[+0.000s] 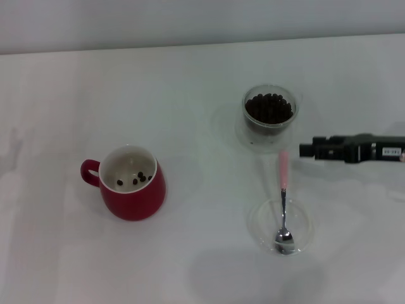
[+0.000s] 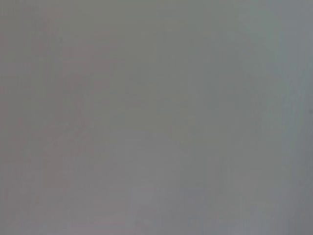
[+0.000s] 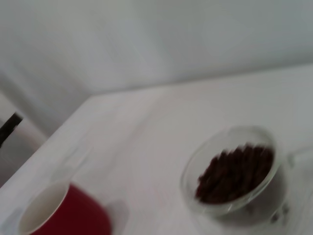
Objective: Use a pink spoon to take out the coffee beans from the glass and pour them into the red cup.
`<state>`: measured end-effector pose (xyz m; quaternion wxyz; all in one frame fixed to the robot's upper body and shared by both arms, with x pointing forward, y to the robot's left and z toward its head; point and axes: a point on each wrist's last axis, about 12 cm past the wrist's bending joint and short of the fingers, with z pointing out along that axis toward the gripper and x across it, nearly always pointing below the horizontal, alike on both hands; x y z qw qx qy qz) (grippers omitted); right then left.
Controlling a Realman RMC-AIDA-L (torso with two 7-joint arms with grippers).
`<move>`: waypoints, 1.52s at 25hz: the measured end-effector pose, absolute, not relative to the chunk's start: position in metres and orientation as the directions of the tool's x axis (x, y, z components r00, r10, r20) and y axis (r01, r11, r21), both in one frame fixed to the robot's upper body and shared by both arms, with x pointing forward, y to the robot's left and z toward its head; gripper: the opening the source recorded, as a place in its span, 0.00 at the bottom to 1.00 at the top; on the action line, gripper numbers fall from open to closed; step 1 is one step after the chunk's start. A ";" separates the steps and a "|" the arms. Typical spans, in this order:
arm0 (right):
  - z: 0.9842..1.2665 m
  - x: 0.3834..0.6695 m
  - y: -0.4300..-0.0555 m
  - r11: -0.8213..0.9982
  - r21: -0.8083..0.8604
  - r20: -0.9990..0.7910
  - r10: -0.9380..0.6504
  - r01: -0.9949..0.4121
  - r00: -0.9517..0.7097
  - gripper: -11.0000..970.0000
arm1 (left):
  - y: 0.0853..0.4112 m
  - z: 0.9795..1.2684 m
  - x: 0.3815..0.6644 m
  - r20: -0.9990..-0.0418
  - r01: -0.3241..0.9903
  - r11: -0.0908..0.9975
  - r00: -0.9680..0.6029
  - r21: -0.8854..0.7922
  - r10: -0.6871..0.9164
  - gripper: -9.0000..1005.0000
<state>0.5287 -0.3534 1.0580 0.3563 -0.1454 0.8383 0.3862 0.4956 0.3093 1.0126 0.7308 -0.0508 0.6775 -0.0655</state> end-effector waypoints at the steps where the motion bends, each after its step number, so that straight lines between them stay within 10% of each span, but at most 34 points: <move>1: 1.058 0.529 -0.353 0.659 0.544 -0.710 0.031 -0.519 -0.704 0.54 | 0.309 1.013 0.496 -0.984 0.027 0.986 0.073 -0.163 -0.165 0.86; 9: 1.075 0.538 -0.372 0.736 0.451 -0.852 0.185 -0.505 -0.490 0.90 | 0.310 1.013 0.495 -0.984 0.026 0.986 0.074 -0.162 -0.164 0.86; 16: 1.079 0.527 -0.388 0.916 0.222 -0.967 0.250 -0.334 0.041 0.90 | 0.310 1.012 0.494 -0.984 0.024 0.986 0.073 -0.164 -0.165 0.86; 20: 1.066 0.524 -0.379 0.987 -0.005 -0.979 0.028 -0.160 0.201 0.90 | 0.310 1.011 0.493 -0.984 0.023 0.986 0.071 -0.165 -0.166 0.86; 27: 1.053 0.531 -0.363 0.958 -0.285 -0.942 -0.278 -0.012 0.188 0.90 | 0.307 1.011 0.492 -0.982 0.029 0.984 0.067 -0.173 -0.175 0.86; 38: 1.042 0.553 -0.352 0.967 -0.256 -0.966 -0.255 -0.017 0.047 0.90 | 0.307 1.011 0.494 -0.982 0.037 0.984 0.066 -0.173 -0.175 0.86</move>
